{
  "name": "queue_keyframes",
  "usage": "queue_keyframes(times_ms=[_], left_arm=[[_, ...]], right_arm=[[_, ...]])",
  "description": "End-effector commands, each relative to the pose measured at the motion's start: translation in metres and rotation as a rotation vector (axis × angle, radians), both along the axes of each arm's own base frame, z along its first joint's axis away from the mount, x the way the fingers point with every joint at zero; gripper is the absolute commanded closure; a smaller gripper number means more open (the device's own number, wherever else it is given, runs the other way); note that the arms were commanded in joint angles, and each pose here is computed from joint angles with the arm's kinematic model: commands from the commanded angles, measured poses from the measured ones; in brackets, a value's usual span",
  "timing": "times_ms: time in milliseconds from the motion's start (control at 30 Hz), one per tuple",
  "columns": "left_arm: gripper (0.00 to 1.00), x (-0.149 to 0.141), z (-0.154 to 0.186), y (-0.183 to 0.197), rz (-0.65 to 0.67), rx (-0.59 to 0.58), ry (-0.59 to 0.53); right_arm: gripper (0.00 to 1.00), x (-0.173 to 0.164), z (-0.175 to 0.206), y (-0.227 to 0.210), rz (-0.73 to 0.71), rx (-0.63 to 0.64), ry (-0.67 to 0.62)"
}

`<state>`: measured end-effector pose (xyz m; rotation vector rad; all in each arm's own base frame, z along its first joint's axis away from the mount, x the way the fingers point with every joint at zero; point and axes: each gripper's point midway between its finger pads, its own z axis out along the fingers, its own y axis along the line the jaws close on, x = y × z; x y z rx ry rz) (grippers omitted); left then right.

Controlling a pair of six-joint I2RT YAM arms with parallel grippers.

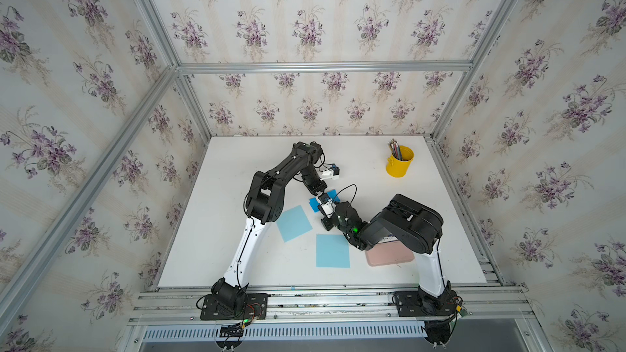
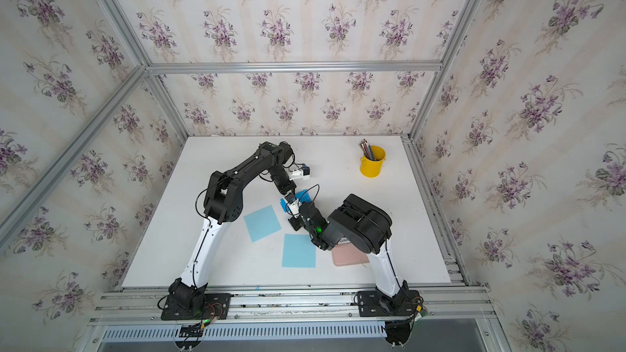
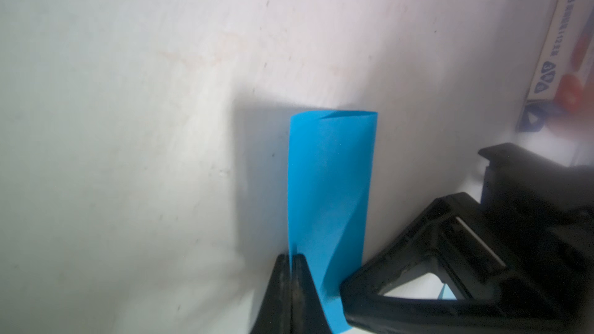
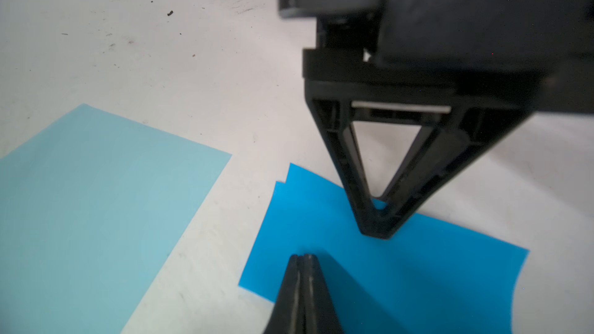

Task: Fold the square paper along the opposite sides
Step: Smooth out the paper at the center of the board.

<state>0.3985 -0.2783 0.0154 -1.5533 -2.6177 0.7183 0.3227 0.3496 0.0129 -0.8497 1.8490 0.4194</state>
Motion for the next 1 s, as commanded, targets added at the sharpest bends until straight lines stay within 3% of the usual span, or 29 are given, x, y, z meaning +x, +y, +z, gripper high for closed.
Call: queue_keyframes(times_ms=[0, 967], left_arm=[[1.0, 0.001, -0.011, 0.007, -0.011, 0.041, -0.002], [1.0, 0.004, -0.018, 0.009, -0.003, 0.056, 0.002]], right_arm=[[1.0, -0.021, -0.03, -0.006, 0.043, -0.102, 0.095], [1.0, -0.051, -0.022, 0.024, 0.214, -0.028, 0.121]])
